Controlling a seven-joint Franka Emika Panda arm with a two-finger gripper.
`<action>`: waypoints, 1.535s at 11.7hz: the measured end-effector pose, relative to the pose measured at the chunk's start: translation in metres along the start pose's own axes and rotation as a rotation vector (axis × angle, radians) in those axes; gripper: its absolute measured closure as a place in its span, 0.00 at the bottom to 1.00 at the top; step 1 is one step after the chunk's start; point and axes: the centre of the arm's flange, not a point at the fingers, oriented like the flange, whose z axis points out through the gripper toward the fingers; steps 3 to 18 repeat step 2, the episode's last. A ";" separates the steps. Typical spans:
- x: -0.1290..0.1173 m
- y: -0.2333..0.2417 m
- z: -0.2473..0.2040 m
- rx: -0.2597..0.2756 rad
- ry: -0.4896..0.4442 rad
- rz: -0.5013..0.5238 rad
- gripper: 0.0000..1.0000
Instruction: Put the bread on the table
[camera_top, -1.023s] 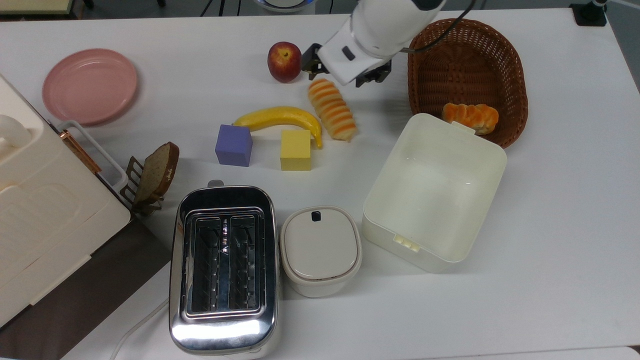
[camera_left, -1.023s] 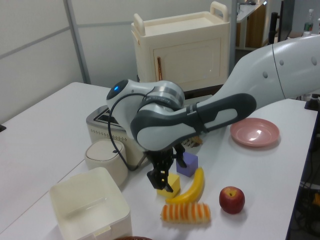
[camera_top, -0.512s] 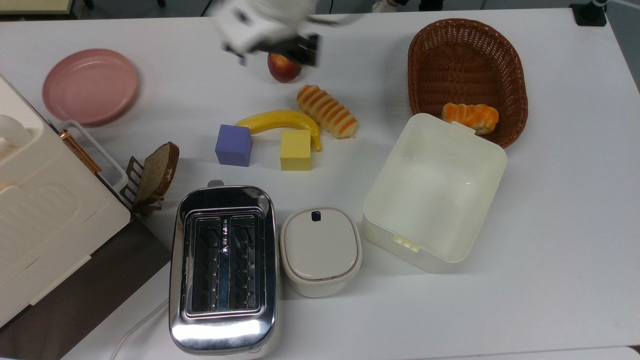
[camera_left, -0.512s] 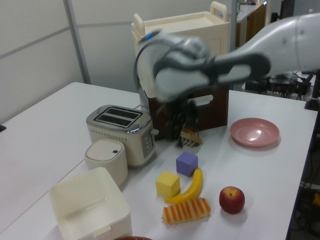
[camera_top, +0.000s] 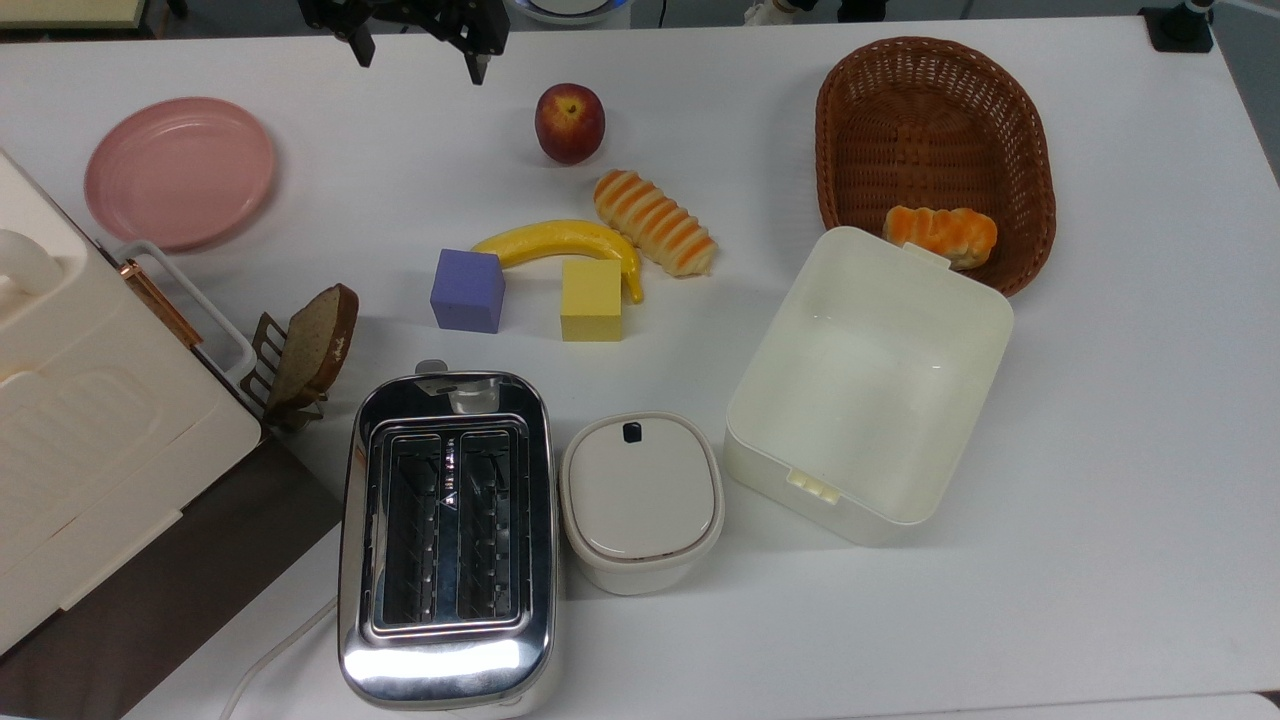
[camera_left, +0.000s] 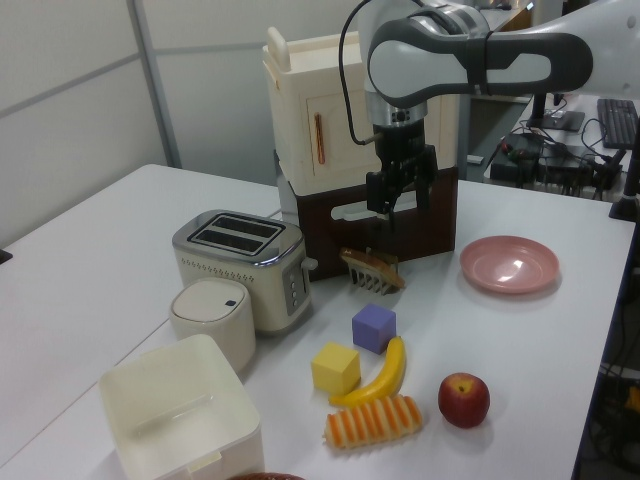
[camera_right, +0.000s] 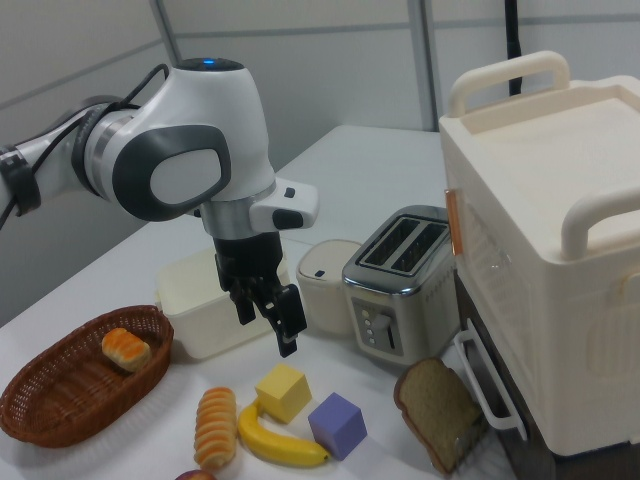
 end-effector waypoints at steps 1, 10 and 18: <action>0.000 -0.001 0.001 0.000 -0.001 -0.001 0.00; 0.001 -0.002 0.001 0.000 0.001 -0.003 0.00; 0.001 -0.002 0.001 0.000 0.001 -0.003 0.00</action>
